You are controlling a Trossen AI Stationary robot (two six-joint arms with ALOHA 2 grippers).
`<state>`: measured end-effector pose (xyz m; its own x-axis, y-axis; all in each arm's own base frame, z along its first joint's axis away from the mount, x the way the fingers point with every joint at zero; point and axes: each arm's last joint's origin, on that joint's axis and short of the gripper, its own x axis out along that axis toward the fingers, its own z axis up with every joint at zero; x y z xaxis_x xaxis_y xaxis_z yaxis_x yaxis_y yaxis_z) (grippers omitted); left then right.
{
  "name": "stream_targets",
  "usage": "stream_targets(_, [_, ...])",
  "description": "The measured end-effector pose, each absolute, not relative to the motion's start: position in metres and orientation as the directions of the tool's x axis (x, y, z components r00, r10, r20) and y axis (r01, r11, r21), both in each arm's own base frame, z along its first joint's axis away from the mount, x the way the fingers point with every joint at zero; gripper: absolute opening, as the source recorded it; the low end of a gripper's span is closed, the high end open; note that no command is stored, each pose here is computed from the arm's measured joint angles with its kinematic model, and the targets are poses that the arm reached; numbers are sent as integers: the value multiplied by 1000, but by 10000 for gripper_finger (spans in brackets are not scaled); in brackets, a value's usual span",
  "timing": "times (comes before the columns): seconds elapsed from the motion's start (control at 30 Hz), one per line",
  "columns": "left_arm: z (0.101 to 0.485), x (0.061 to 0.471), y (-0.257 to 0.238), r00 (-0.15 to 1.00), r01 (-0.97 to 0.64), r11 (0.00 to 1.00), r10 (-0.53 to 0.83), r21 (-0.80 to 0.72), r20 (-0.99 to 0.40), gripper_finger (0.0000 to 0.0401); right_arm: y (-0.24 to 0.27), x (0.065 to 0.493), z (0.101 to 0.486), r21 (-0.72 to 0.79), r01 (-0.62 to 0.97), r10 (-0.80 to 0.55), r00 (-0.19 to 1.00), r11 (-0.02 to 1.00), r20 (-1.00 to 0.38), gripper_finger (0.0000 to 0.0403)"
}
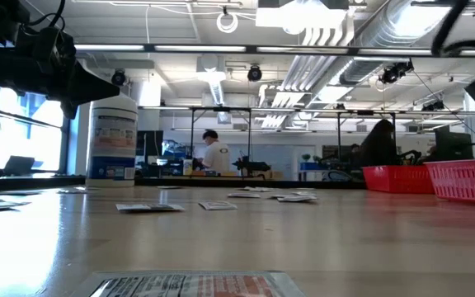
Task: Pick & Place First Aid Supplies
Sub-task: Put the towelette pack into the bottom basket
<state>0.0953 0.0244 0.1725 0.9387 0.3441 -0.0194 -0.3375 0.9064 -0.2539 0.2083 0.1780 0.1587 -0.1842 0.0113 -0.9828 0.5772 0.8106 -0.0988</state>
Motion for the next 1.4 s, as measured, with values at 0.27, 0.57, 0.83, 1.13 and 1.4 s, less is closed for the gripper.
stream_targets(0.27, [172, 95, 24, 939, -338, 906, 344, -254, -19, 1, 179, 215, 177, 42, 570, 30, 30, 821, -999, 1])
stream_targets(0.57, [172, 95, 24, 939, -338, 906, 344, -254, -20, 1, 167, 206, 218, 172, 602, 32, 236, 779, -971, 0])
stream_targets(0.83, [173, 95, 24, 939, -338, 906, 344, -254, -19, 1, 179, 215, 205, 183, 473, 73, 241, 862, -968, 5])
stream_targets(1.13, [173, 95, 24, 939, -338, 906, 344, -254, -19, 1, 194, 217, 167, 58, 312, 26, 104, 948, -994, 69])
stream_targets(1.4, [172, 95, 24, 939, -338, 906, 344, -254, -20, 1, 195, 219, 157, 7, 295, -21, 91, 955, -996, 93])
